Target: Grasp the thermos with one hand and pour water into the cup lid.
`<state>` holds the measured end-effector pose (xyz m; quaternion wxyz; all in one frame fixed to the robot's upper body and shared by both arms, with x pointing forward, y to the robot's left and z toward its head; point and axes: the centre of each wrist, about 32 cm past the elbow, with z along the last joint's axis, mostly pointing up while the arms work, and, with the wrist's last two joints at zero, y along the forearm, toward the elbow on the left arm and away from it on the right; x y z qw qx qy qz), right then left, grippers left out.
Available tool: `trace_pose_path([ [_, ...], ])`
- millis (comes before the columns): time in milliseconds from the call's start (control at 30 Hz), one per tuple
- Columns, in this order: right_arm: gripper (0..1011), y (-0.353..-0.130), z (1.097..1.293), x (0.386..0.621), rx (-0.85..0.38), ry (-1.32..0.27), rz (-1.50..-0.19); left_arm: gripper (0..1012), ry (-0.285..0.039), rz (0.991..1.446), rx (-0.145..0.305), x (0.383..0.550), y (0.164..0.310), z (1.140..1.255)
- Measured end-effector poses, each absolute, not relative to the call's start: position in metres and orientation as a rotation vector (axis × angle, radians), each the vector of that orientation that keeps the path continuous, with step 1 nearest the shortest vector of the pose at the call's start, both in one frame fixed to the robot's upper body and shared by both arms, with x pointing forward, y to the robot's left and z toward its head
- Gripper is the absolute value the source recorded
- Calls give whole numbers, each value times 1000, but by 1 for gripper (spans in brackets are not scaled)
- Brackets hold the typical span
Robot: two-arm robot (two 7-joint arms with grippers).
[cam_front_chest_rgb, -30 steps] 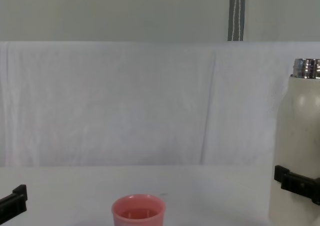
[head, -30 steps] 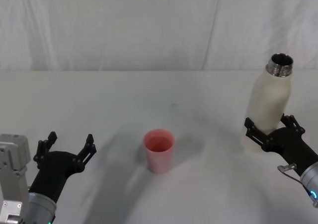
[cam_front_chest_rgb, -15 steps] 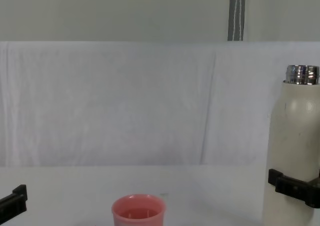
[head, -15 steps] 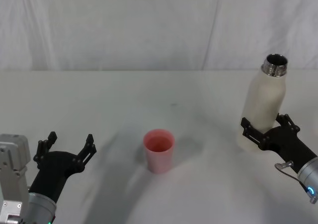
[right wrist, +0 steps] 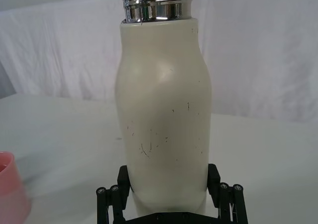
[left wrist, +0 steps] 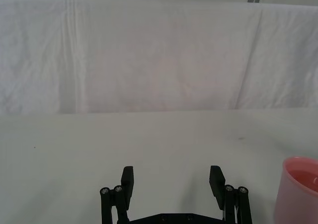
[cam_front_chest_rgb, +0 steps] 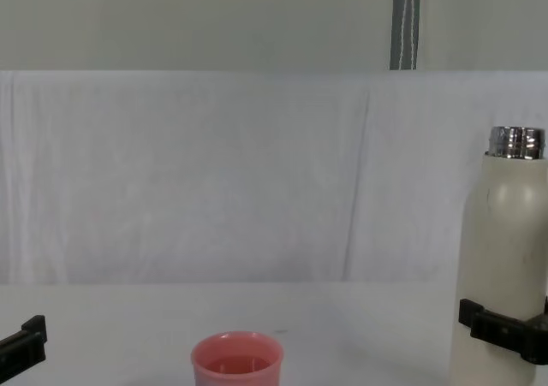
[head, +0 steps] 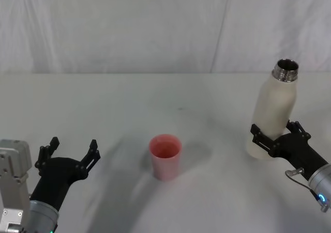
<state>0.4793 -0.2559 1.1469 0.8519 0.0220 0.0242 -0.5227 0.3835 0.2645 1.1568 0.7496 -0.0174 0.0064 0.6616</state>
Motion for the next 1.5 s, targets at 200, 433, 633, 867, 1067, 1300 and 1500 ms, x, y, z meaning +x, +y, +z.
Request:
trace_pose_path([
  [200,960,-255,1144,480,48,54,-1111,1001,14,1446,-38,384,265,1157],
  [433,960,-253,1141,482,50,52,-1115,1001,14,1446,-38,383,265,1157],
  [633,960,-251,1139,484,45,52,-1115,1001,14,1446,-38,384,265,1157],
  [867,960,-251,1140,486,38,45,-1116,1001,14,1446,-38,384,265,1157],
  [1067,960,-250,1140,487,31,43,-1115,1001,14,1446,-38,384,265,1157],
  [1300,960,-251,1139,488,26,46,-1116,1001,14,1446,-38,384,265,1157],
  [1500,960,-251,1138,489,25,51,-1117,1001,14,1446,-38,384,265,1157],
])
